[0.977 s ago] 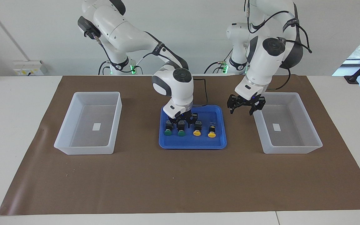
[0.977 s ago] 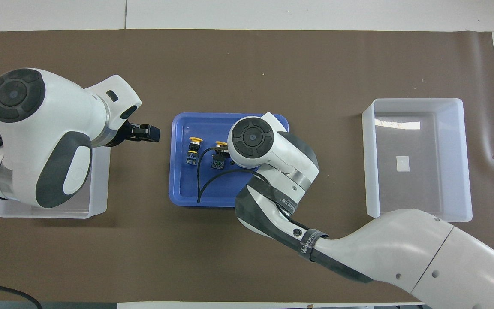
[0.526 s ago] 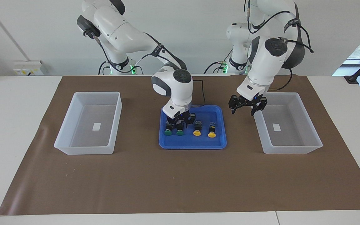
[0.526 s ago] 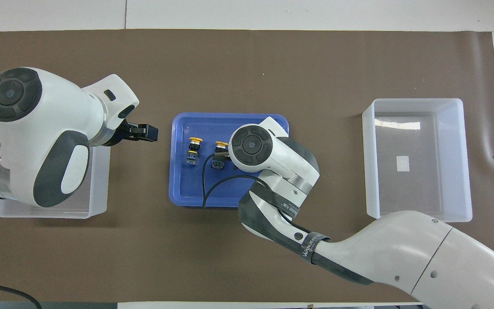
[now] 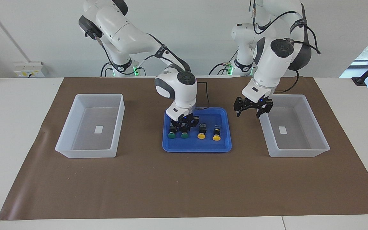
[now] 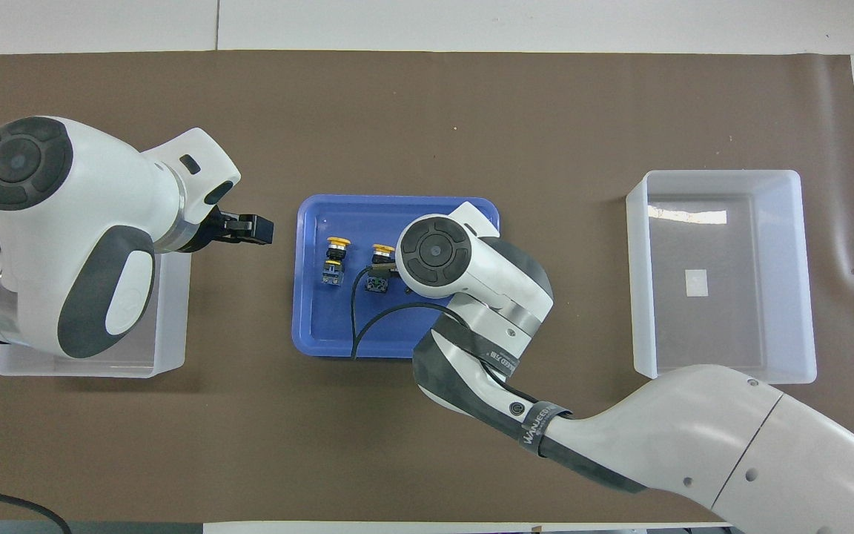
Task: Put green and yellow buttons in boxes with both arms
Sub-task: 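Carry the green button into the right box with the right gripper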
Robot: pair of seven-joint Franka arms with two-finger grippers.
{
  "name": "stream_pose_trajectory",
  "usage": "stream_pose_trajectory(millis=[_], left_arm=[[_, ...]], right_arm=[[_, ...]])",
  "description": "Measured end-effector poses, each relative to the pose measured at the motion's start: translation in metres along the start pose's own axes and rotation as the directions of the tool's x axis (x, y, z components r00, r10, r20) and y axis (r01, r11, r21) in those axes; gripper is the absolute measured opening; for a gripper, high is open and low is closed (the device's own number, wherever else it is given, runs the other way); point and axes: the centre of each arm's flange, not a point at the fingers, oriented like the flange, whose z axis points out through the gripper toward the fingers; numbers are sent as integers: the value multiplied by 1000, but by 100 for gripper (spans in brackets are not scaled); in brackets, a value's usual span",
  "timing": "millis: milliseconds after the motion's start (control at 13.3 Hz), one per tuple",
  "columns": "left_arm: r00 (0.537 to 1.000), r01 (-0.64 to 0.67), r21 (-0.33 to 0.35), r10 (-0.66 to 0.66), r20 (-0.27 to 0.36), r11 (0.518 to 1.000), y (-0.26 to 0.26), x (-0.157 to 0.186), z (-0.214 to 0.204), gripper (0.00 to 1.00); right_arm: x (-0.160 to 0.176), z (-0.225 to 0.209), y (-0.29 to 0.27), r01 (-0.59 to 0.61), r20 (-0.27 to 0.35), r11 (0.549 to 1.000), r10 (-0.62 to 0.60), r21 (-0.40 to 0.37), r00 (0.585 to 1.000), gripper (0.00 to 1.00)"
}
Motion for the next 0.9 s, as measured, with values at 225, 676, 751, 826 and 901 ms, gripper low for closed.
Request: stream_pose_trajectory(millis=[225,676,751,826,901], left_arm=[[1000,0,0,0,-2,1000,0,0,0,92],[999,-29,-19,28,-18,999,27,7,33,89],[999,-38,-24,38,-17,999,39,8,46,89],[999,-45,-27,44,-17,999,50,6,57,88],[999,-47,-31,47,-18,998,60,4,67,87]], right_arm=[[16,-28,6,-27,-4,999,27,-40,1000,45],[51,-179,116,140,90,978,-128,-151,988,45],[62,-192,160,177,125,973,-159,-149,979,45],[74,-200,209,210,154,970,-190,-124,970,45],[84,-201,260,231,176,969,-213,-87,961,45]])
